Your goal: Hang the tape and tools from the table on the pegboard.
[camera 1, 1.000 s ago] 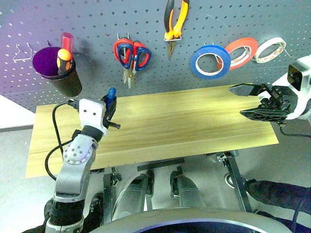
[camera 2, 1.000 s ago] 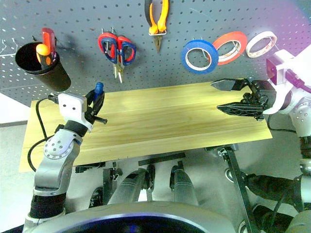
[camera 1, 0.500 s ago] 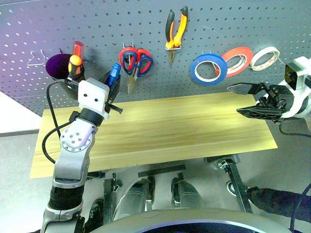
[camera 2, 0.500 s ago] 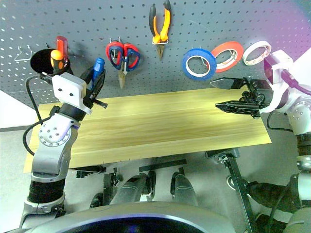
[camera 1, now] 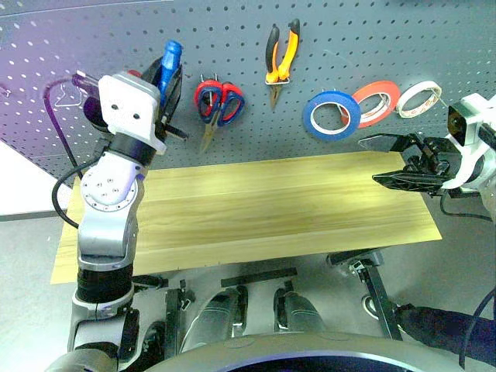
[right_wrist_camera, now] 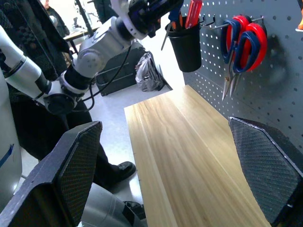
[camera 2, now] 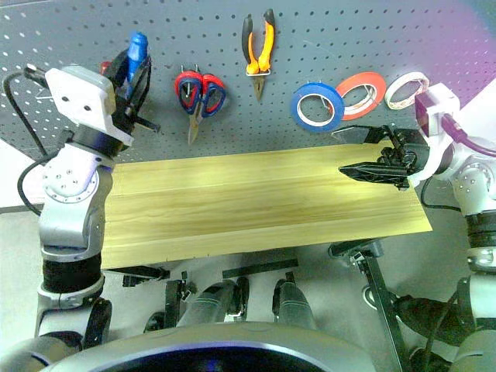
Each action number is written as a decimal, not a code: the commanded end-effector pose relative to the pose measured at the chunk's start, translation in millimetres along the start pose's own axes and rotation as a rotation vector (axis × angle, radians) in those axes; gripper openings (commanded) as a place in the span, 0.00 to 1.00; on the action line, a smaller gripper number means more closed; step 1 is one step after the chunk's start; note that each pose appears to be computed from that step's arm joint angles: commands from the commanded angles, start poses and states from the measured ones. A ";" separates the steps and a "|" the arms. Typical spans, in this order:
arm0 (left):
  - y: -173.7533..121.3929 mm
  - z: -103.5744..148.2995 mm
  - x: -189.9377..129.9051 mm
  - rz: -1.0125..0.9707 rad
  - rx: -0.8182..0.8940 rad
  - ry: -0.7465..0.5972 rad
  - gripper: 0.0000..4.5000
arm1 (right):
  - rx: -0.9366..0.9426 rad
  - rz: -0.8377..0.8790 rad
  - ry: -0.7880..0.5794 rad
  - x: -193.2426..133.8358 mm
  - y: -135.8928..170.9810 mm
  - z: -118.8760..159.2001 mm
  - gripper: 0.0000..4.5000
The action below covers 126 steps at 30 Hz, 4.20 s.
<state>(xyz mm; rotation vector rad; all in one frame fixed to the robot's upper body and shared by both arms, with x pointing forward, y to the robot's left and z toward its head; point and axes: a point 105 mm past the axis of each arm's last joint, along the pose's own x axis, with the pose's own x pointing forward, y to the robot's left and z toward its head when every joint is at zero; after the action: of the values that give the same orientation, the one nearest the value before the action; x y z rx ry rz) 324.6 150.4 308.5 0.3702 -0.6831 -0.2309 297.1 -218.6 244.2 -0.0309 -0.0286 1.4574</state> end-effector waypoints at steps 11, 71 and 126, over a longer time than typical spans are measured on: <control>39.5 51.3 35.0 0.073 0.027 -0.164 0.15 | -0.052 -0.002 -0.009 -2.4 1.0 11.3 1.00; 75.7 -49.5 -1.5 0.133 0.094 -0.037 0.15 | -0.059 0.020 0.018 2.8 3.9 21.4 1.00; 65.9 14.1 -10.1 0.118 -0.226 -0.174 1.00 | -0.061 0.028 0.008 5.7 2.1 23.4 1.00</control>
<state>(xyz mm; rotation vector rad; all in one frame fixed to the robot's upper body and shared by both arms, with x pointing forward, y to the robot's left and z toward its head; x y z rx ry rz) 324.9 227.9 325.0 0.1052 -0.7818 -0.1313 297.8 -212.3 251.2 -0.0530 -0.0103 1.4735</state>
